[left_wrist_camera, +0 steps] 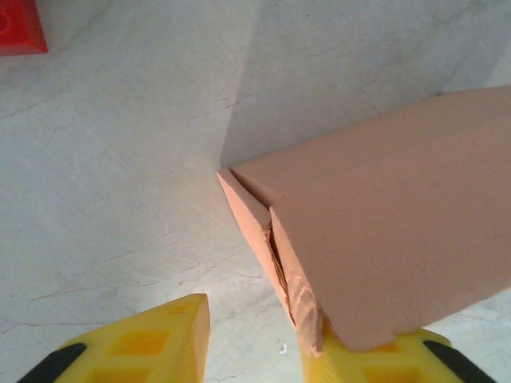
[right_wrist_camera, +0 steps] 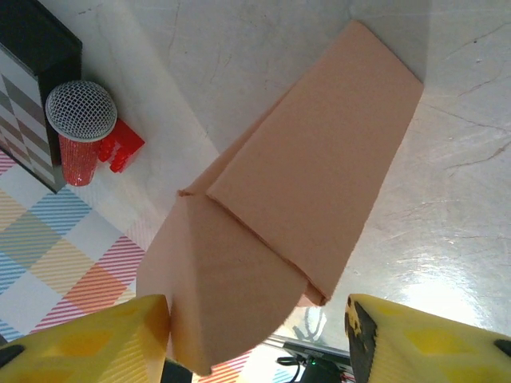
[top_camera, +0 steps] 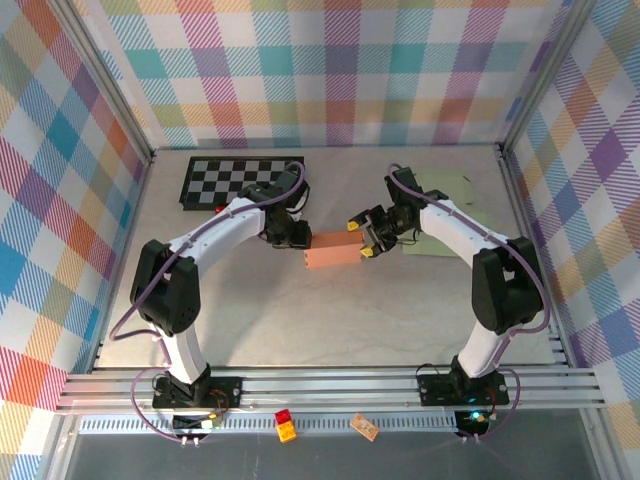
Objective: Fold the paper box
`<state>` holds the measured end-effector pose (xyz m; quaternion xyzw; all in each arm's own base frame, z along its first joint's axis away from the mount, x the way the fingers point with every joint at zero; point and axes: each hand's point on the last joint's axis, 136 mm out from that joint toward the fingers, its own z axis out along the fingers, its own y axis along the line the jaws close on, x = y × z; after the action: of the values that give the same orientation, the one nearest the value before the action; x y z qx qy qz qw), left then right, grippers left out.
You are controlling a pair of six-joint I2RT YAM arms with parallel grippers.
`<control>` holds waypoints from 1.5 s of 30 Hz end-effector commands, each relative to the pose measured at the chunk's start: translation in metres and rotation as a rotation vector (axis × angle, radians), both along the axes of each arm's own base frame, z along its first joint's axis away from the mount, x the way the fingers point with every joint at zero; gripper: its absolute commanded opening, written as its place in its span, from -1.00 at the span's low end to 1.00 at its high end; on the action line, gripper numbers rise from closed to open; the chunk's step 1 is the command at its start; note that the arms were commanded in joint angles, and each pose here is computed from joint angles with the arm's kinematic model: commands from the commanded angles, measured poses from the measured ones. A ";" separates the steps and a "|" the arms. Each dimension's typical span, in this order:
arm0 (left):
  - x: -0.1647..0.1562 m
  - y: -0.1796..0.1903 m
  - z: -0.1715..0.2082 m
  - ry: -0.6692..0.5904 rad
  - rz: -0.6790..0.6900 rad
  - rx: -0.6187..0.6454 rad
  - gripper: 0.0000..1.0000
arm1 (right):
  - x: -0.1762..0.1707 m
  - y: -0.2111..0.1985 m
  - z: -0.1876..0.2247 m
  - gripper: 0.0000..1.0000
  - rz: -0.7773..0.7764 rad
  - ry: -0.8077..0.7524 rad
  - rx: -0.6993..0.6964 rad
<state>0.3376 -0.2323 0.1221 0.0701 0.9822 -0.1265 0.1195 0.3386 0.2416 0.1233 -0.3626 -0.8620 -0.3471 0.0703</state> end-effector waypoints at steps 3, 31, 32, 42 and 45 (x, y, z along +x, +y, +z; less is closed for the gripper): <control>-0.011 -0.011 0.043 -0.016 0.081 -0.170 -0.11 | -0.007 -0.003 -0.015 0.17 0.014 0.039 -0.021; -0.002 -0.006 0.004 0.086 0.273 -0.289 -0.32 | -0.009 -0.006 -0.023 0.04 0.041 0.036 -0.045; -0.003 -0.005 0.002 0.090 0.273 -0.286 -0.33 | -0.010 -0.006 -0.023 0.04 0.041 0.038 -0.044; 0.010 0.000 0.040 0.012 0.314 -0.348 -0.23 | -0.012 -0.006 -0.024 0.04 0.051 0.039 -0.047; 0.014 0.000 0.035 0.020 0.329 -0.357 -0.22 | -0.012 -0.006 -0.023 0.03 0.053 0.036 -0.046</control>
<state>0.3426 -0.2333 0.1419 -0.0995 0.9518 -0.2626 0.1234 0.3378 0.2410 0.1157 -0.3437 -0.8720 -0.3419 0.0681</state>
